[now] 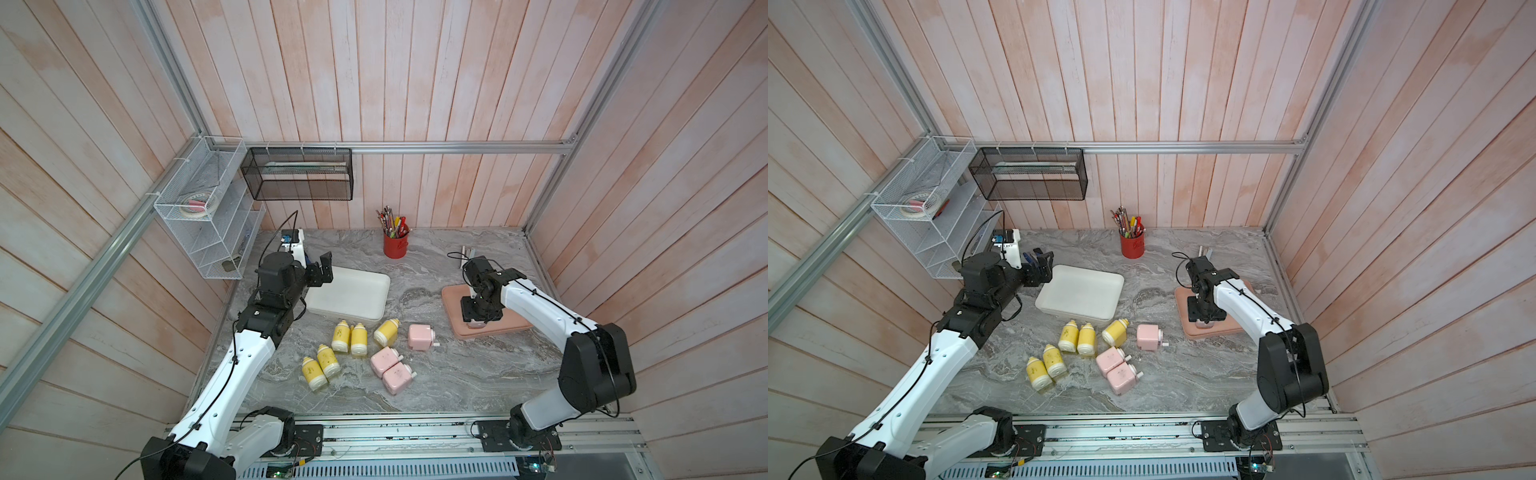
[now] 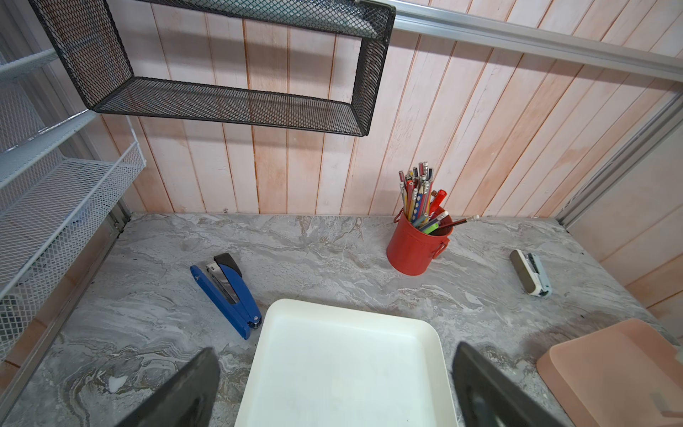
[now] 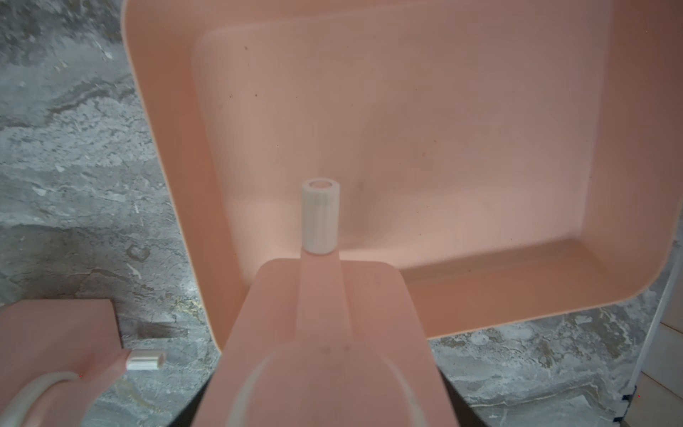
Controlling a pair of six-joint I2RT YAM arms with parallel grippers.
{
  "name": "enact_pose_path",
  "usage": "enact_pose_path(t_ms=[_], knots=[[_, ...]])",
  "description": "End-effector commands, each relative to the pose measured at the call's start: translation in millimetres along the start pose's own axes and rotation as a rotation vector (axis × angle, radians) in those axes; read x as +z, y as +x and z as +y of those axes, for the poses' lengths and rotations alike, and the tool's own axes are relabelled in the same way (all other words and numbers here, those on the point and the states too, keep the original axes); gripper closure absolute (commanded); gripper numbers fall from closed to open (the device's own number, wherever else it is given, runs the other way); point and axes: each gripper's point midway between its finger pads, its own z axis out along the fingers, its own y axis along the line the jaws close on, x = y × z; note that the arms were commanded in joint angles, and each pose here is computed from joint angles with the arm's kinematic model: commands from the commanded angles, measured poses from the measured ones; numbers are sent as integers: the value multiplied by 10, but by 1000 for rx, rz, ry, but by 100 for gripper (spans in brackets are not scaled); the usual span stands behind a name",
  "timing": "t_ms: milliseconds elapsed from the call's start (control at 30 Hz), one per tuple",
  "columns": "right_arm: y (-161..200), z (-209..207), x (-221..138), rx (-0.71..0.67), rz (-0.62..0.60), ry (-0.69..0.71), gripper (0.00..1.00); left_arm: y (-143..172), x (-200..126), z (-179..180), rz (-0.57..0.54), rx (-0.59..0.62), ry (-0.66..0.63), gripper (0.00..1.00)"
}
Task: Place the pencil sharpeners by color into the storage box
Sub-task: Pick up the pencil sharpener from the center of the board, then place the pencil sharpener in the storage box.
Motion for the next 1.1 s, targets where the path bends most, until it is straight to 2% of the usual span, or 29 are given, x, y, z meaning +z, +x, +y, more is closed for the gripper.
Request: enact_pose_path(t_ms=[0, 367, 1067], knots=[[-157, 78, 33, -50, -29, -30, 79, 50, 30, -16, 9, 20, 5, 0], [-89, 184, 226, -83, 27, -73, 79, 87, 60, -22, 22, 24, 7, 0], [115, 312, 398, -37, 104, -142, 79, 104, 76, -23, 29, 23, 7, 0]])
